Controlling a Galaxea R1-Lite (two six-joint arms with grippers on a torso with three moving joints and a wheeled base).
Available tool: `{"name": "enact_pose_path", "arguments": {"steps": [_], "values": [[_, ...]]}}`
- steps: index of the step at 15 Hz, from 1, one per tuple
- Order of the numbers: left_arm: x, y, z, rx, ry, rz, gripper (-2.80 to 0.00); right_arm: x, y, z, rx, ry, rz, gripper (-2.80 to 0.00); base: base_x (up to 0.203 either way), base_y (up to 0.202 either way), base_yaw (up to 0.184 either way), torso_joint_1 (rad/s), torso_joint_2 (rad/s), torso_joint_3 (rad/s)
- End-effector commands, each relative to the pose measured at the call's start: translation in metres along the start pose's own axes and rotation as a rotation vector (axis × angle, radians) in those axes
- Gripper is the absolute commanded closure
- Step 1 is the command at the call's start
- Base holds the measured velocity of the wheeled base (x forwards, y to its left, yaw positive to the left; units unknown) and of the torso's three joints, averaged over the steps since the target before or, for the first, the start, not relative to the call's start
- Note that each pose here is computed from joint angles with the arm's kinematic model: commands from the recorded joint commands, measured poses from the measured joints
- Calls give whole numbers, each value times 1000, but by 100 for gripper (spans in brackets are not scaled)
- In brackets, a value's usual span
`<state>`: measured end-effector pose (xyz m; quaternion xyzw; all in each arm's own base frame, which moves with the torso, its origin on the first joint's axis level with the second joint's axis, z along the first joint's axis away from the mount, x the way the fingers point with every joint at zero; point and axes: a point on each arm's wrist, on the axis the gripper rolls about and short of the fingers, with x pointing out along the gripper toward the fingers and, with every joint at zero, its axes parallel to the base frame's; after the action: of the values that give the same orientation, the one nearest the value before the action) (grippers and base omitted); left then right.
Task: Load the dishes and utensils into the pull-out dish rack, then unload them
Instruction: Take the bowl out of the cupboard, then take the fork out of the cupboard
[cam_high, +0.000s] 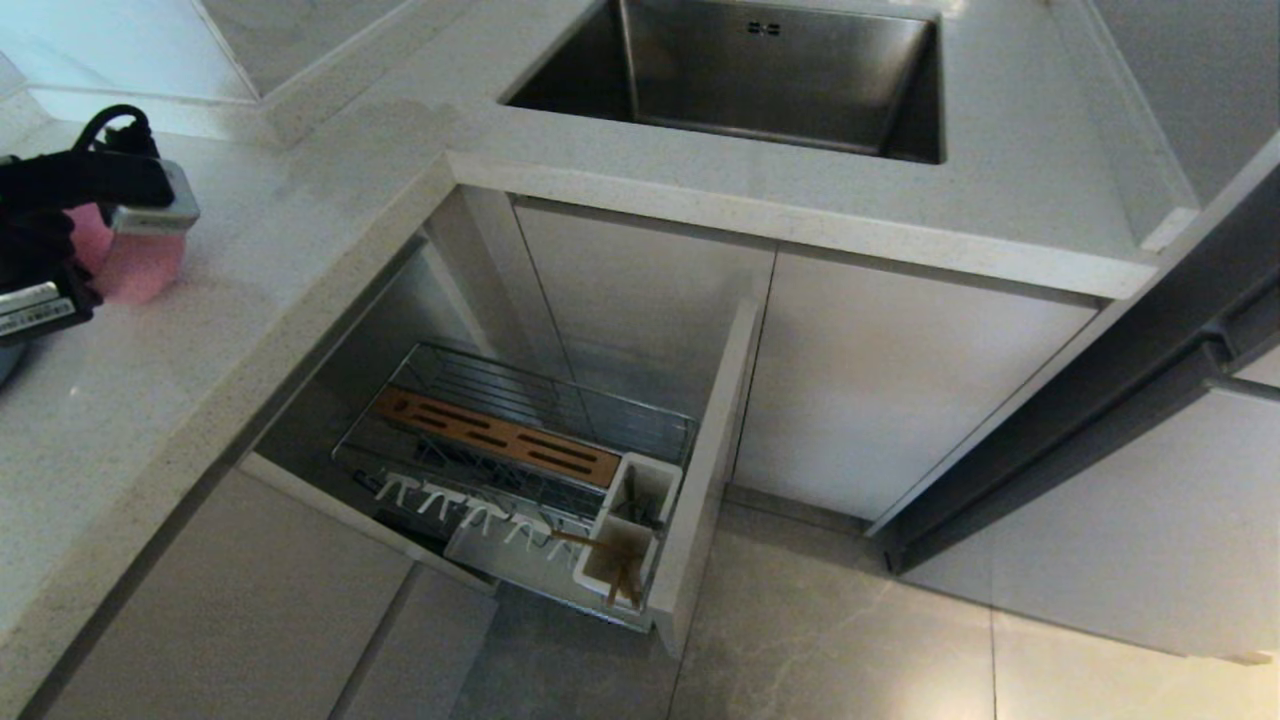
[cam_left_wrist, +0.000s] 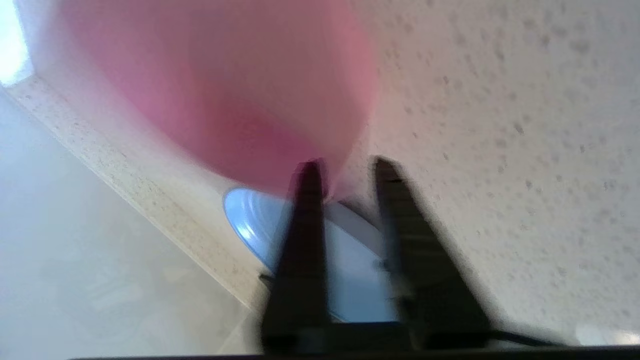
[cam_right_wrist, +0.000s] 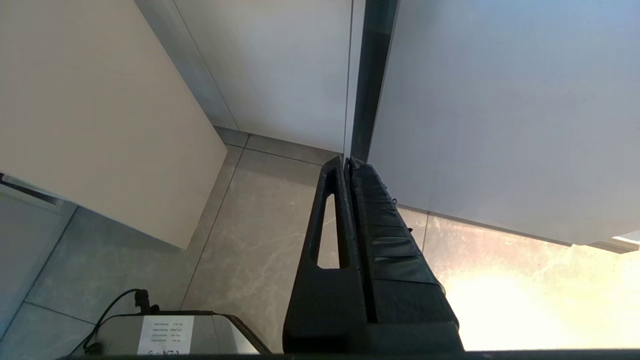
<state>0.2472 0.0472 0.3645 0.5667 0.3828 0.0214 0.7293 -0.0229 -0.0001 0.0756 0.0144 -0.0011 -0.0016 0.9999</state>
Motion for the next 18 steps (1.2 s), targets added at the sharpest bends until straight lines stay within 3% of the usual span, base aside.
{"name": "enact_pose_path", "arguments": {"steps": [1, 6, 10, 16, 18], "values": [[0, -2, -1, 15, 10, -20, -280, 0, 0, 0, 0, -1, 0, 0, 0, 0, 0, 0, 0, 0], [-1, -3, -1, 11, 10, -27, -280, 0, 0, 0, 0, -1, 0, 0, 0, 0, 0, 0, 0, 0], [-8, 3, 3, -131, -55, 42, -280, 0, 0, 0, 0, -1, 0, 0, 0, 0, 0, 0, 0, 0], [-52, 6, -11, -195, -150, 125, -280, 0, 0, 0, 0, -1, 0, 0, 0, 0, 0, 0, 0, 0], [-71, 6, -18, -242, -216, 152, -280, 0, 0, 0, 0, -1, 0, 0, 0, 0, 0, 0, 0, 0]]}}
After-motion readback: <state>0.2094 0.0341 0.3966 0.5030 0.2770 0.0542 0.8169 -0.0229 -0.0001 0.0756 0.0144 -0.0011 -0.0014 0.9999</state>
